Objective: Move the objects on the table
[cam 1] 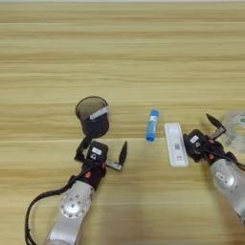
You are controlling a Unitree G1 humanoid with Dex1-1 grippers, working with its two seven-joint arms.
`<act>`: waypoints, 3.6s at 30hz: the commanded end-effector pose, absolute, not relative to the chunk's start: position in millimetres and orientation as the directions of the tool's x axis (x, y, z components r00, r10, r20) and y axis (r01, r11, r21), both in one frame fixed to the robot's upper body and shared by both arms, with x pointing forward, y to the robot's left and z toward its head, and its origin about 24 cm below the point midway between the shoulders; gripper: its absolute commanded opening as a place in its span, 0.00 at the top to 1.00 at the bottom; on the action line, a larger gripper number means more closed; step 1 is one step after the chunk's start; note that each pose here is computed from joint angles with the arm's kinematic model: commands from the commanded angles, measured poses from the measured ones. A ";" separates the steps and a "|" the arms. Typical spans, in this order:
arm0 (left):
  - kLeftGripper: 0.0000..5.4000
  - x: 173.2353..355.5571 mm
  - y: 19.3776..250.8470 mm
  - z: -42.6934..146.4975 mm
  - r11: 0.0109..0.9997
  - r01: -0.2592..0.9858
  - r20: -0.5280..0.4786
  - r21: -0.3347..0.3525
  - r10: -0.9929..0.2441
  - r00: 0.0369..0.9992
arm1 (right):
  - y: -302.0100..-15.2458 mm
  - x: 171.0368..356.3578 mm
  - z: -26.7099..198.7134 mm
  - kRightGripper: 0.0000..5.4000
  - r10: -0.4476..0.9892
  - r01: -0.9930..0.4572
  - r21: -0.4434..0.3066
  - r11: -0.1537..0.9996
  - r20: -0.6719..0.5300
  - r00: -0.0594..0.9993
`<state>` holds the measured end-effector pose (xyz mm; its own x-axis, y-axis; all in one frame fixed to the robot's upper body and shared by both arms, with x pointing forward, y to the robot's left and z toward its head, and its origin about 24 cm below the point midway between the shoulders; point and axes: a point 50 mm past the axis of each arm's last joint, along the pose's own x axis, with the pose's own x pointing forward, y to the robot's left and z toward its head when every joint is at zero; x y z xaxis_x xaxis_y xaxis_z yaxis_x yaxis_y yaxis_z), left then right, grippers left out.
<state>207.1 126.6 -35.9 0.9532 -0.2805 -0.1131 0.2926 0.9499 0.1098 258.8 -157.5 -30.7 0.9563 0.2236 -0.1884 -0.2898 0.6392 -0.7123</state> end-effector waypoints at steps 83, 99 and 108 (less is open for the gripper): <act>0.00 185.5 83.0 -54.4 0.849 0.526 -0.277 0.049 -0.494 0.824 | -144.5 260.0 -4.3 0.00 0.126 -0.134 -0.443 0.887 -0.047 0.991; 0.00 193.6 88.2 -72.3 0.864 0.501 -0.375 0.054 -0.447 0.812 | -140.8 259.1 -4.2 0.00 0.136 -0.143 -0.437 0.888 -0.049 0.990; 0.00 195.6 91.2 -74.6 0.879 0.474 -0.382 0.050 -0.421 0.822 | -141.5 258.2 -4.6 0.00 0.137 -0.145 -0.438 0.887 -0.051 0.989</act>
